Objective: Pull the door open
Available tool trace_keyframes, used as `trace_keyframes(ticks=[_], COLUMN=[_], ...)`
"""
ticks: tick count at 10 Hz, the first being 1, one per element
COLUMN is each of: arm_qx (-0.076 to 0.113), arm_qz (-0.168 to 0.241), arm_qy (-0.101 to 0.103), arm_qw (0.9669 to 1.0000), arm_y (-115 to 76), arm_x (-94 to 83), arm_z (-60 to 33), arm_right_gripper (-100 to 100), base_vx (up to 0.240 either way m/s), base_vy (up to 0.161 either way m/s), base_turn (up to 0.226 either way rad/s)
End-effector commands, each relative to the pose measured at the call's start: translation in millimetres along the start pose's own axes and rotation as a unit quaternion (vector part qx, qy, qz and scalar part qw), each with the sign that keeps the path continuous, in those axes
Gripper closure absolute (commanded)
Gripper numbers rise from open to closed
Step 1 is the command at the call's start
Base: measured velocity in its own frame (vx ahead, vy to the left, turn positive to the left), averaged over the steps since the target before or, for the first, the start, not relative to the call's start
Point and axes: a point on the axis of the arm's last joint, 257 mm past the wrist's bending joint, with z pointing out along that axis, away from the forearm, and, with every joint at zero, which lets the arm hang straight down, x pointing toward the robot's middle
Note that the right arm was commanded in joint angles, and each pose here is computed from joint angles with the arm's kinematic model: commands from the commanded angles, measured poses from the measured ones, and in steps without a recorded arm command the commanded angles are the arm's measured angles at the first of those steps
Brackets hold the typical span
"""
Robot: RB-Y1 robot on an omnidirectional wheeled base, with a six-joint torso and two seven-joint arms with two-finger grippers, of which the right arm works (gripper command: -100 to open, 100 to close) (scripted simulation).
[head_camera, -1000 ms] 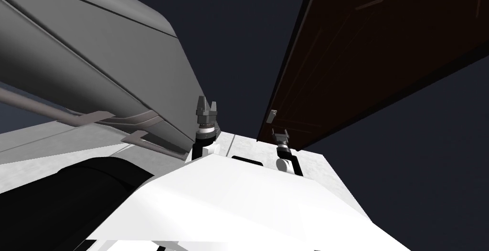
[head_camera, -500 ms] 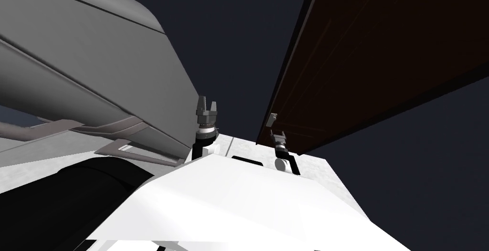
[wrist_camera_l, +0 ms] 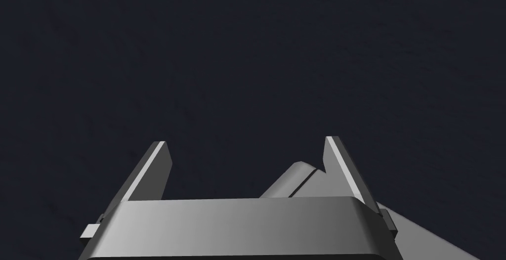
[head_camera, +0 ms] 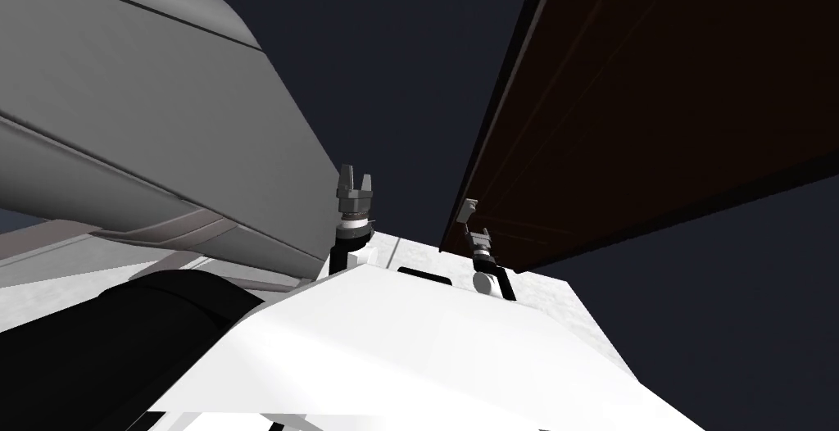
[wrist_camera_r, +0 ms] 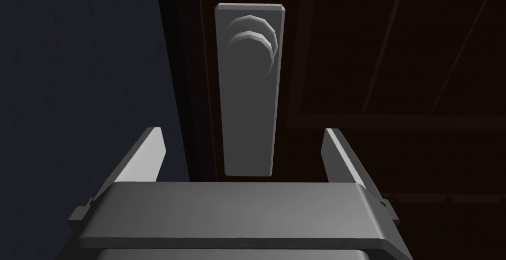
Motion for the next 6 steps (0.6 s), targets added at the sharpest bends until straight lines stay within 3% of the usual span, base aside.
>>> trace_keyframes(ticks=[1,3,4,5,6], arm_qx=[-0.011,-0.029,-0.043,-0.043,-0.057], arm_qz=[0.001,0.001,0.001,0.001,0.001], arm_qy=[-0.003,-0.007,-0.008,-0.008,-0.008], arm_qw=[0.9999,0.9996,0.9991,0.9991,0.9983], arm_y=[19.5,51.0,74.6,74.6,98.3], arm_x=[-4.9,-8.8,-10.2,-10.2,-10.4], arm_z=[3.2,6.2,8.1,8.1,9.8], arm_right_gripper=[-100,-100,-100,-100,-100], base_vx=[-0.03,0.029,0.096,0.095,0.104], base_vy=[0.124,0.135,0.072,0.032,0.031], base_turn=[0.198,0.191,0.219,0.087,0.19])
